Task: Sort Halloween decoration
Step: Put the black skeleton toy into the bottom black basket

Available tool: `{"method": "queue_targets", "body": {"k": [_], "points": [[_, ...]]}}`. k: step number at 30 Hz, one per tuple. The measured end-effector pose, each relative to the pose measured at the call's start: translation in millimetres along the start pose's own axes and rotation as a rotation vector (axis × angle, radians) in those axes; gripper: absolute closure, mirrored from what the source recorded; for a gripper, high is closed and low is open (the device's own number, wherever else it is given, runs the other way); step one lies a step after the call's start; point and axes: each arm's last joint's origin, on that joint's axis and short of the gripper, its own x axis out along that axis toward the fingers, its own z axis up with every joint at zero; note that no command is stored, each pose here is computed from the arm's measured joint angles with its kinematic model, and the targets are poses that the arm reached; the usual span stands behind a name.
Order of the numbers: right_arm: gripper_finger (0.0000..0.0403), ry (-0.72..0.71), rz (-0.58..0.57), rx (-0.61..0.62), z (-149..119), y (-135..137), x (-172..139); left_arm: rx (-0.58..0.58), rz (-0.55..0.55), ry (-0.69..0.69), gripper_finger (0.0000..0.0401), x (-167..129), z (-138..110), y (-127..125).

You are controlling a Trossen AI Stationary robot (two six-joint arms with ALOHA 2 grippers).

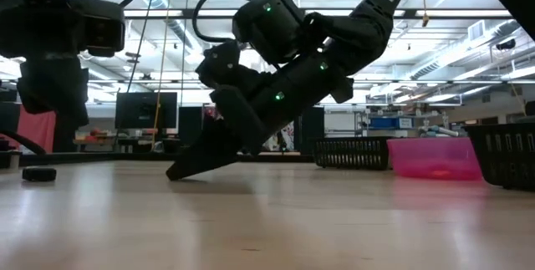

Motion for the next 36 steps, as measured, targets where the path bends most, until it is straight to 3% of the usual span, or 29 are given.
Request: {"method": "queue_targets", "body": {"k": [6, 9, 12, 18, 22, 26, 31, 36], "points": [[0.0316, -0.020, 0.003, -0.014, 20.9, -1.2, -19.9, -0.013, 0.078, 0.027, 0.0246, -9.6, -4.3, 8.1], [0.0317, -0.031, -0.012, -0.031, 39.1, -1.3, -37.8, 0.040, 0.138, 0.081, 0.0246, -14.3, -8.7, 14.9], [0.0317, -0.001, -0.013, -0.052, 47.8, -1.0, -52.2, 0.187, 0.204, 0.146, 0.0246, -18.2, -14.5, 18.2], [0.0317, -0.033, -0.045, -0.067, 71.9, 3.1, -83.6, 0.594, 0.256, 0.129, 0.0246, -18.4, -21.9, 17.1], [0.0317, -0.064, -0.103, -0.073, 84.5, 8.4, -101.1, 0.753, 0.282, 0.136, 0.0246, -13.5, -25.5, 16.7], [0.0317, -0.086, -0.149, -0.076, 92.2, 12.2, -112.4, 0.801, 0.287, 0.157, 0.0246, -5.8, -28.3, 16.1], [0.0317, -0.104, -0.161, -0.079, 95.6, 16.5, -116.5, 0.790, 0.219, 0.221, 0.0246, 4.2, -32.2, 13.0], [0.0317, -0.100, -0.157, -0.082, 95.1, 18.5, -116.4, 0.778, 0.271, 0.260, 0.0246, 14.0, -35.4, 17.7]]}}
